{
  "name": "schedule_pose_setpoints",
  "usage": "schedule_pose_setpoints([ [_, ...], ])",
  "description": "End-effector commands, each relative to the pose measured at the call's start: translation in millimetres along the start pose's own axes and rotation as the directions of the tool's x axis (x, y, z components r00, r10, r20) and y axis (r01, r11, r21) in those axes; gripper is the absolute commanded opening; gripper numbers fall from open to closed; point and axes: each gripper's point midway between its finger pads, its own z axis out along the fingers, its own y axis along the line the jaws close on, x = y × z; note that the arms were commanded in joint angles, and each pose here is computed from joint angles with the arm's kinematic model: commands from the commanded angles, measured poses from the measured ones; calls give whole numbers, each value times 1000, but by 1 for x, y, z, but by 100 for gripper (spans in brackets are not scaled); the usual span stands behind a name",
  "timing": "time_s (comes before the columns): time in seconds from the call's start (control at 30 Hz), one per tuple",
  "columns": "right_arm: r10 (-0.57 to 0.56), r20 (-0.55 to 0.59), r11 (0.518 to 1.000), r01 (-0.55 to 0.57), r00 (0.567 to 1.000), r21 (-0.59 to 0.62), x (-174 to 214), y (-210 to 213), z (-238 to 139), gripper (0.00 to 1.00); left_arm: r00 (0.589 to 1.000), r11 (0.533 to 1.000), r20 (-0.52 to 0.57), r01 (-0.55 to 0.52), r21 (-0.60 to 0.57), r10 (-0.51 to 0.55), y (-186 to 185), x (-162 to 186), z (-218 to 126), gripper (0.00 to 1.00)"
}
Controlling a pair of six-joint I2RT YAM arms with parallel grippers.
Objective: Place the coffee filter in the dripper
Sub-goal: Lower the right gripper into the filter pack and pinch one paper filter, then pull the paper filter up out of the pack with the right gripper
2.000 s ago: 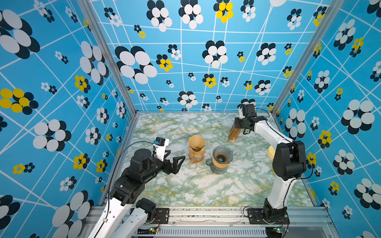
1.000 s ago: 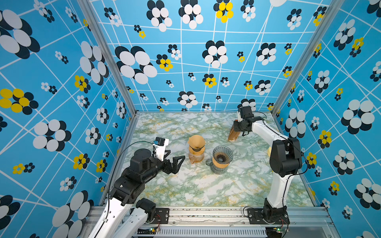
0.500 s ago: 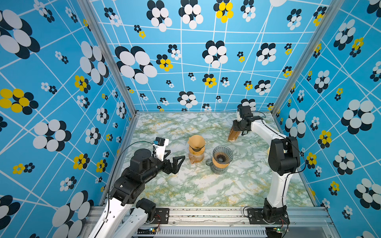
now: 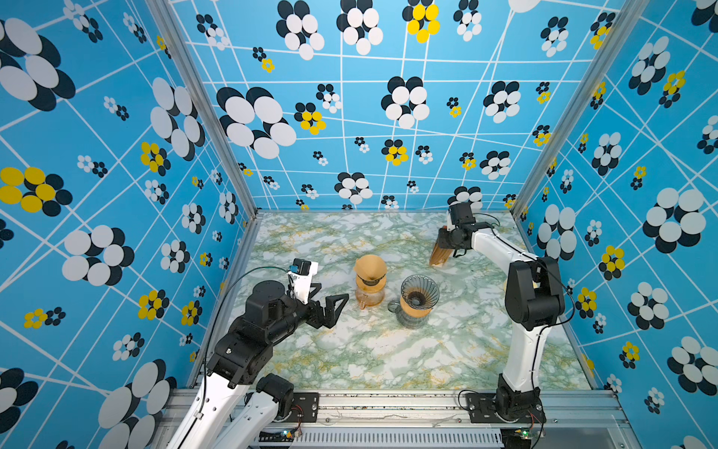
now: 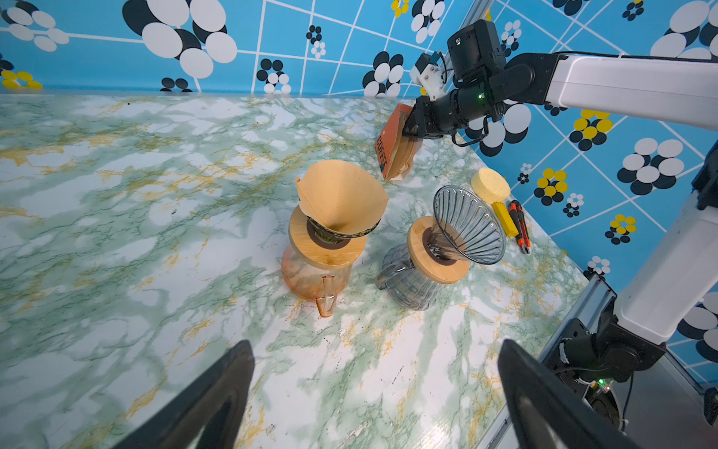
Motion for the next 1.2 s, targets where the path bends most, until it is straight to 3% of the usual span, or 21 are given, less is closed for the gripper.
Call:
schedule_pose_setpoints([
  [0.0, 73, 11, 997, -73, 997, -16, 3, -1, 8, 18, 1000, 1000, 10, 11, 3, -11, 2, -1, 1, 99],
  [0.27, 153, 56, 988, -152, 987, -26, 4, -1, 15, 16, 1000, 1000, 12, 14, 4, -14, 2, -1, 1, 99],
  [0.53, 166, 83, 986, -163, 983, -41, -3, 1, 15, 14, 1000, 1000, 10, 16, 3, -16, 2, -1, 2, 99],
  [0.9, 93, 126, 994, -84, 988, -76, -11, 5, -26, 2, 1000, 1000, 10, 21, 14, -21, 2, -2, 3, 99],
  [1.17, 61, 163, 995, -46, 985, -93, -9, 4, -64, 1, 1000, 1000, 13, 21, 19, -22, 1, -2, 3, 99],
])
